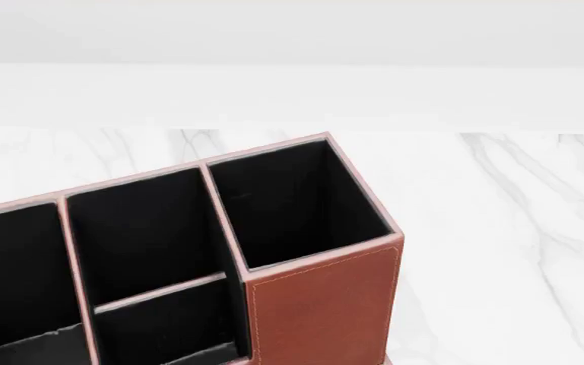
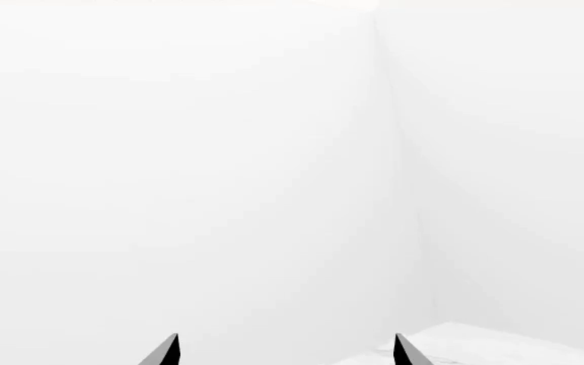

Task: Pick up the book and place it in the front compartment of the caddy.

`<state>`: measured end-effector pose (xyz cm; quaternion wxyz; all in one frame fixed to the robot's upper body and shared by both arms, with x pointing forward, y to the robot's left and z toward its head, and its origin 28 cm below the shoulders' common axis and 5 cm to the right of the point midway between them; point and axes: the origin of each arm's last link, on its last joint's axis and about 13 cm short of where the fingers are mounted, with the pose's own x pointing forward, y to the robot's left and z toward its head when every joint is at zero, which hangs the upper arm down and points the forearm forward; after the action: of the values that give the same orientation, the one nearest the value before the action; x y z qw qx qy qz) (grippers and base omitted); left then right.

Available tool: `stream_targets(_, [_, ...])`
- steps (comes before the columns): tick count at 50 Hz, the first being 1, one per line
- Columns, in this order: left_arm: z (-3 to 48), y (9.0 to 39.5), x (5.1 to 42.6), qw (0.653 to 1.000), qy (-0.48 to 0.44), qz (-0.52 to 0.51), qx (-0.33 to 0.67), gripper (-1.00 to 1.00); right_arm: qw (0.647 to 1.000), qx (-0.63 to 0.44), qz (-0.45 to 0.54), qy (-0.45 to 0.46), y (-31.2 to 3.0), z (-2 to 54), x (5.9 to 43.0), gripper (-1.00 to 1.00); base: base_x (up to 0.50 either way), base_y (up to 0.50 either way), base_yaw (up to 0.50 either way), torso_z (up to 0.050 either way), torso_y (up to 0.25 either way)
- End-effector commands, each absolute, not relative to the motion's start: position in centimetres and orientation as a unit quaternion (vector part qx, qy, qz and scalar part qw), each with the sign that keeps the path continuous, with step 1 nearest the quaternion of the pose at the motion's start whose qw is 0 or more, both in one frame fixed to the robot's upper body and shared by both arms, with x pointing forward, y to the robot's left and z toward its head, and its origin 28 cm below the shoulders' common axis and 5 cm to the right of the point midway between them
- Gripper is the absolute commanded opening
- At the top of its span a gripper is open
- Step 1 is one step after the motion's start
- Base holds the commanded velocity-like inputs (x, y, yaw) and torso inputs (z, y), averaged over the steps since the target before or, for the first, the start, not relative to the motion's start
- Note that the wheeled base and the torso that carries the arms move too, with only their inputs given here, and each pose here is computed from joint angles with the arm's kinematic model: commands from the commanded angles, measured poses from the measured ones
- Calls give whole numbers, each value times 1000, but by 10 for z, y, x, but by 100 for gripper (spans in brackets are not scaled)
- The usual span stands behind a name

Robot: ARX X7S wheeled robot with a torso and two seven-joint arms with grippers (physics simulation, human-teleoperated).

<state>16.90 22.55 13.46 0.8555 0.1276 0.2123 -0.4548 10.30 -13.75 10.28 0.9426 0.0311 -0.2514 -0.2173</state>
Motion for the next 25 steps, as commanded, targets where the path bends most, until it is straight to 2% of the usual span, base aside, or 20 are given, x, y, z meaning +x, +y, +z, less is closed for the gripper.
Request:
stream_targets(1, [127, 218, 168, 847, 204, -472, 133, 100, 941, 17, -215, -259, -138, 103, 100, 100, 0, 0, 0, 0, 0])
stream_targets(25, [114, 212, 162, 830, 217, -482, 179, 100, 943, 18, -209, -258, -137, 103, 106, 100, 0, 0, 0, 0, 0])
